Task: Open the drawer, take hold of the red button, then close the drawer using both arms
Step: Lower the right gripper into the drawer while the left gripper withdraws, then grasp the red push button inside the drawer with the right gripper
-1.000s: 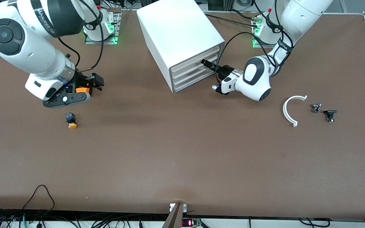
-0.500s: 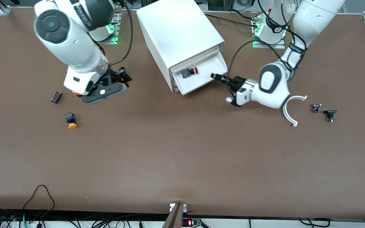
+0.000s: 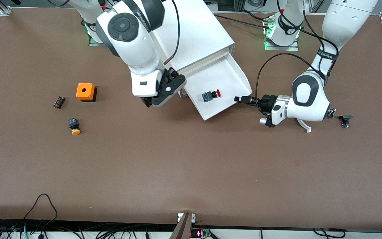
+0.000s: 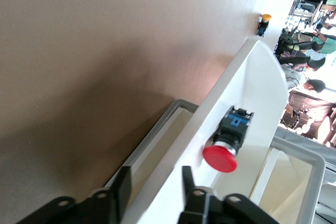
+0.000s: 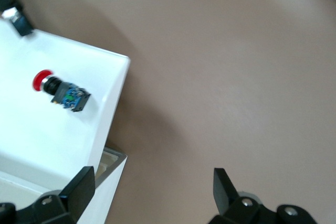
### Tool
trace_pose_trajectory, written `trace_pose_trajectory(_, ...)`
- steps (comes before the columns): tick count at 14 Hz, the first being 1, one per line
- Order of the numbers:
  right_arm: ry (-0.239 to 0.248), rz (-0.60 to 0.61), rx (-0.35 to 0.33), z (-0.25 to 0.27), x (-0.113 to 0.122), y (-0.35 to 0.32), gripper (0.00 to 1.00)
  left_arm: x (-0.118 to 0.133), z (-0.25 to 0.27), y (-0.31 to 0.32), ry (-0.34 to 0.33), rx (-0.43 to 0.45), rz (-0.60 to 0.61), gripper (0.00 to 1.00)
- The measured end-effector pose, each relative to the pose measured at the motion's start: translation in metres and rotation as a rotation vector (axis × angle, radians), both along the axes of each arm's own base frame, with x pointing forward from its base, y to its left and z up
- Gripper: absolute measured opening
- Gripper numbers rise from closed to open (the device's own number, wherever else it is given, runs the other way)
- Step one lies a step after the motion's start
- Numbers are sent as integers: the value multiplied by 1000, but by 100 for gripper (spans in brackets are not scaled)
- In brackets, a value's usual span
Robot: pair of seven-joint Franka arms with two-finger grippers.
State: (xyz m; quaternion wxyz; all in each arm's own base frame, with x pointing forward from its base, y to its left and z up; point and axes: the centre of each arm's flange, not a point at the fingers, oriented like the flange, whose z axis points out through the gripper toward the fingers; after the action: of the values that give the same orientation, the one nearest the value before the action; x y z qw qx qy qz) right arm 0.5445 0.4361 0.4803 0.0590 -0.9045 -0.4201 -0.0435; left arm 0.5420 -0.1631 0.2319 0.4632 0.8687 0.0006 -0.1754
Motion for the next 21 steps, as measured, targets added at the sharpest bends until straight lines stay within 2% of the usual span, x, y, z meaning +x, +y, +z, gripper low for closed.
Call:
trace_pose_trajectory(1,-6,67,6,-5,-6,18,100,6,8,5,-42,29,1,64)
trace_pose_trajectory(2,-19,135,18,-8,-15,39,100,13,21,13,-110,95,-33,73)
trace_pose_trajectory(3,-37,199,34,-13,-23,61,100,23,42,23,-205,189,-96,84)
trace_pose_trajectory(5,-73,288,44,-27,-39,98,100,41,109,47,-393,355,-183,100)
trace_pose_trajectory(7,-87,368,23,-45,-45,116,100,46,185,79,-537,462,-165,100)
trace_pose_trajectory(9,-100,444,-15,-62,-49,124,100,34,244,125,-611,575,-151,100)
trace_pose_trajectory(11,-94,536,-40,-82,-52,129,100,8,292,161,-608,713,-205,100)
trace_pose_trajectory(13,-82,618,-54,-104,-53,133,100,-15,330,174,-515,824,-183,100)
trace_pose_trajectory(15,-77,667,-60,-115,-52,133,100,-25,350,178,-426,916,-114,100)
trace_pose_trajectory(18,-81,731,-64,-118,-52,134,100,-28,349,183,-315,975,3,100)
trace_pose_trajectory(21,-76,766,-75,-128,-60,140,100,-27,346,193,-272,983,53,100)
